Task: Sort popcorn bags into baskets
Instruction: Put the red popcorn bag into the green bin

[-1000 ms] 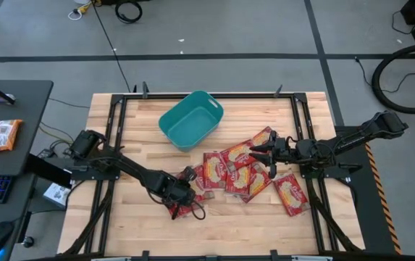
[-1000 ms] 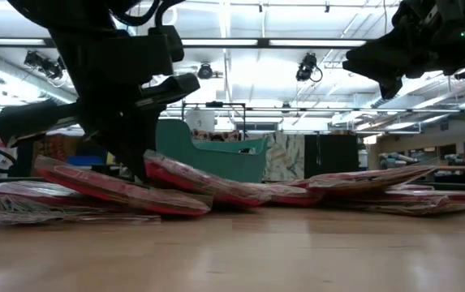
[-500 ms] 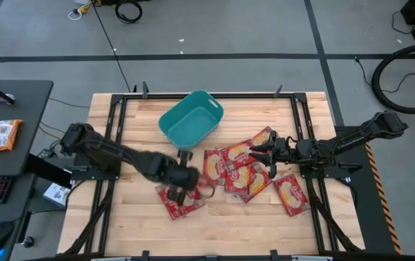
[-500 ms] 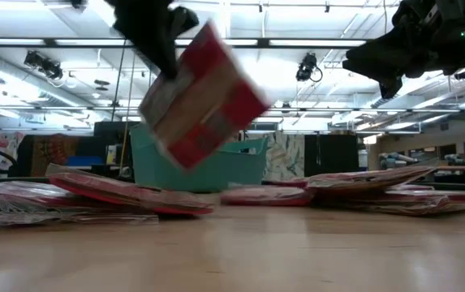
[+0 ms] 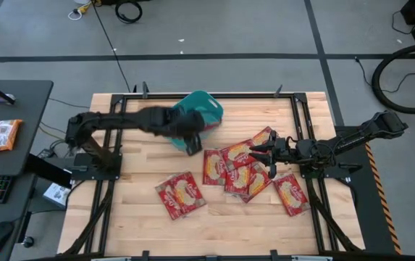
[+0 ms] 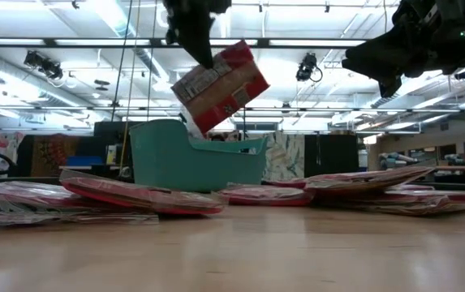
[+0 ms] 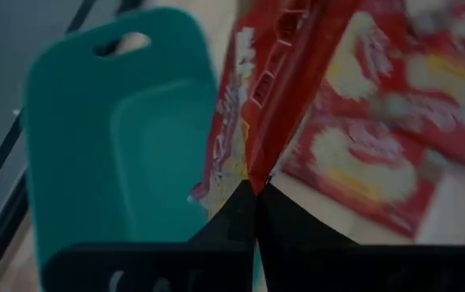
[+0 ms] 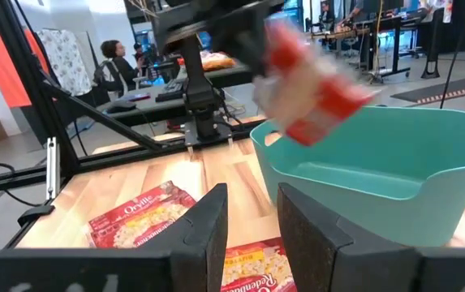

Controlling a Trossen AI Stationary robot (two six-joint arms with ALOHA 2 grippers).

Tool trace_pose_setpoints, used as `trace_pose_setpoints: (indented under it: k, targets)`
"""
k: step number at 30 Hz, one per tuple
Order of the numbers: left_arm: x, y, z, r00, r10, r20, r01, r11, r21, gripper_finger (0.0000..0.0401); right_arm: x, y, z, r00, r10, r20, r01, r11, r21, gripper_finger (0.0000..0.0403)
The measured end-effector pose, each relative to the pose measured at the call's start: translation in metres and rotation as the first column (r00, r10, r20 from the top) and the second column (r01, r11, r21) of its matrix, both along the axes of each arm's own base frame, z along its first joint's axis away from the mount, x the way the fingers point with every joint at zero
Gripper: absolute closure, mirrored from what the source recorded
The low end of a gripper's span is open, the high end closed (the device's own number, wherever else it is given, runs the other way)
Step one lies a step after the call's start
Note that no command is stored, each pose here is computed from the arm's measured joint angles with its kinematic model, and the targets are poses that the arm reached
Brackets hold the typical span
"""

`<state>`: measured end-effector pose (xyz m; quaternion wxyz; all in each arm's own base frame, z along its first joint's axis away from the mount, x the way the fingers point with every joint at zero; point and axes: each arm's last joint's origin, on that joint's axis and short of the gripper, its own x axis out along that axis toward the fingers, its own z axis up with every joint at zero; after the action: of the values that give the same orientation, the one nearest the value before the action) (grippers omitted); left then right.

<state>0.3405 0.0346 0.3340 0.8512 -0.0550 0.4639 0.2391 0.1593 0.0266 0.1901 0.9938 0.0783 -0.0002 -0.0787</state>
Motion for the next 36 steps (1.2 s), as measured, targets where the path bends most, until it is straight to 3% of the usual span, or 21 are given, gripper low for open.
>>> trace_pose_setpoints:
  k: [6,18,24,36]
  targets:
    - [-0.004,0.051,-0.006,0.991,0.13,-0.014,-0.13,0.991,-0.026,0.0392,0.0,0.0,0.0,1.0,0.0,0.0,0.0,1.0,-0.007,0.0289]
    - [0.0,0.134,-0.073,0.926,0.28,-0.253,-0.305,0.95,-0.064,0.039,0.0,0.0,0.001,1.0,0.002,0.008,-0.001,1.0,-0.005,0.0289]
    - [0.002,0.14,-0.089,0.916,0.27,-0.298,-0.309,0.946,-0.093,0.0366,0.0,0.001,0.001,1.0,0.023,0.007,-0.023,1.0,-0.005,0.0289]
    - [0.009,0.12,-0.073,0.95,0.184,-0.251,-0.206,0.976,-0.065,0.0244,0.0,0.001,0.001,1.0,0.026,0.009,-0.026,1.0,-0.003,0.0289]
